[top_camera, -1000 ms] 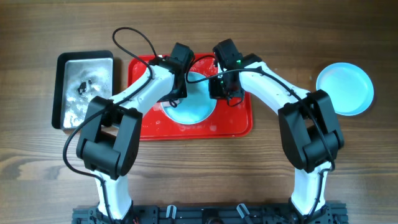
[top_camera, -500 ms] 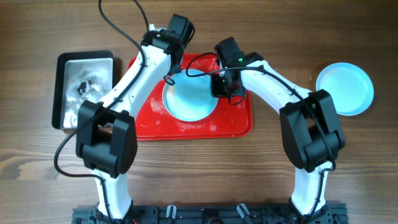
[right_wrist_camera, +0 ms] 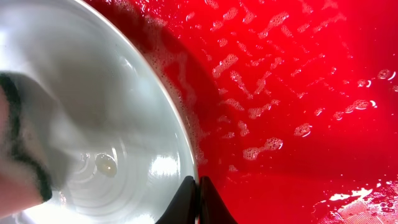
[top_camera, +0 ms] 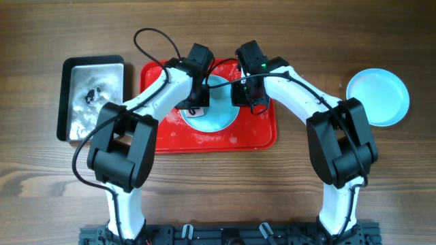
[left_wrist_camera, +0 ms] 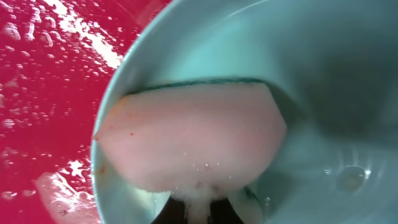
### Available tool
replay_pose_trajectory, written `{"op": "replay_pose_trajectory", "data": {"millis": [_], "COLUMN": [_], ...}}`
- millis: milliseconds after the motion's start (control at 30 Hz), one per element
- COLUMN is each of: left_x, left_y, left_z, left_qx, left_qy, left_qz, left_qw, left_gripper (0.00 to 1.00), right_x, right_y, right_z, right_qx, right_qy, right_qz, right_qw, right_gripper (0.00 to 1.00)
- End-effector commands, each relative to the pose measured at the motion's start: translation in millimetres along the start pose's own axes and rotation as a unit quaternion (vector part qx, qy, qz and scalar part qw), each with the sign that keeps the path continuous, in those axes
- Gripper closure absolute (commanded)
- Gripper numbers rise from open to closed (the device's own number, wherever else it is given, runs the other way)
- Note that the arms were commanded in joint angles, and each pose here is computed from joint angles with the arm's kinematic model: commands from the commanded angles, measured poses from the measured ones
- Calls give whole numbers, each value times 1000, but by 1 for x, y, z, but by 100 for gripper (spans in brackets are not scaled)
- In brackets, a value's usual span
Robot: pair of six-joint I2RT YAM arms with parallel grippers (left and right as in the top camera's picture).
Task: Clean dirty plates on tray and stack at the side
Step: 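Scrub the last plate with the sponge in the left gripper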
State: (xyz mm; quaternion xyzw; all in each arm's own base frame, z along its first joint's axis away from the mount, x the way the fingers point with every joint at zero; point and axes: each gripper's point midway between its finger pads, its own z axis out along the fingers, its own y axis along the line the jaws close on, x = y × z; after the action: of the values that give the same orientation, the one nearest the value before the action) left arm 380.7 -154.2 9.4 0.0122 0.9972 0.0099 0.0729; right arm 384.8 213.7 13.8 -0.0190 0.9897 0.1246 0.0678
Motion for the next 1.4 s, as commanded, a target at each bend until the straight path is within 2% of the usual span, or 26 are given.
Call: {"op": "replay_pose_trajectory", "data": {"millis": [0, 167, 300, 433, 533, 567, 667, 767, 967, 1133, 1233, 1367], "left_x": [6, -16, -37, -40, -24, -16, -11, -4, 22, 26, 25, 18], "left_y": [60, 101, 94, 58, 15, -8, -35, -44, -28, 15, 58, 92], "left_z": [10, -17, -37, -51, -43, -38, -27, -10, 26, 30, 31, 27], "left_qx": [-166, -298, -297, -229, -110, -43, 33, 66, 61, 36, -25, -121], "left_qy": [-13, -75, -106, -95, -47, -23, -15, -15, 6, 39, 42, 13], "left_qz": [-8, -8, -17, -7, 27, 46, 63, 59, 9, -45, -89, -82], "left_qw": [986, 951, 949, 969, 992, 998, 997, 996, 998, 998, 995, 989], "left_gripper": [96, 96, 96, 96, 96, 96, 96, 96, 96, 96, 96, 96], "right_x": [0, 0, -1, -1, 0, 0, 0, 0, 0, 0, 0, -1], "right_y": [-7, -7, -7, -7, -7, -7, -7, -7, -7, -7, -7, -7], "right_z": [6, 6, 6, 6, 6, 6, 6, 6, 6, 6, 6, 6], "right_qx": [17, 17, 16, 17, 17, 17, 17, 17, 16, 17, 17, 16], "right_qy": [2, 2, 1, 1, 2, 2, 2, 2, 2, 2, 2, 1], "right_qz": [-3, -3, -3, -4, -5, -5, -5, -5, -5, -5, -5, -1], "right_qw": [1000, 1000, 1000, 1000, 1000, 1000, 1000, 1000, 1000, 1000, 1000, 1000], "right_gripper": [96, 96, 96, 96, 96, 96, 96, 96, 96, 96, 96, 96]}}
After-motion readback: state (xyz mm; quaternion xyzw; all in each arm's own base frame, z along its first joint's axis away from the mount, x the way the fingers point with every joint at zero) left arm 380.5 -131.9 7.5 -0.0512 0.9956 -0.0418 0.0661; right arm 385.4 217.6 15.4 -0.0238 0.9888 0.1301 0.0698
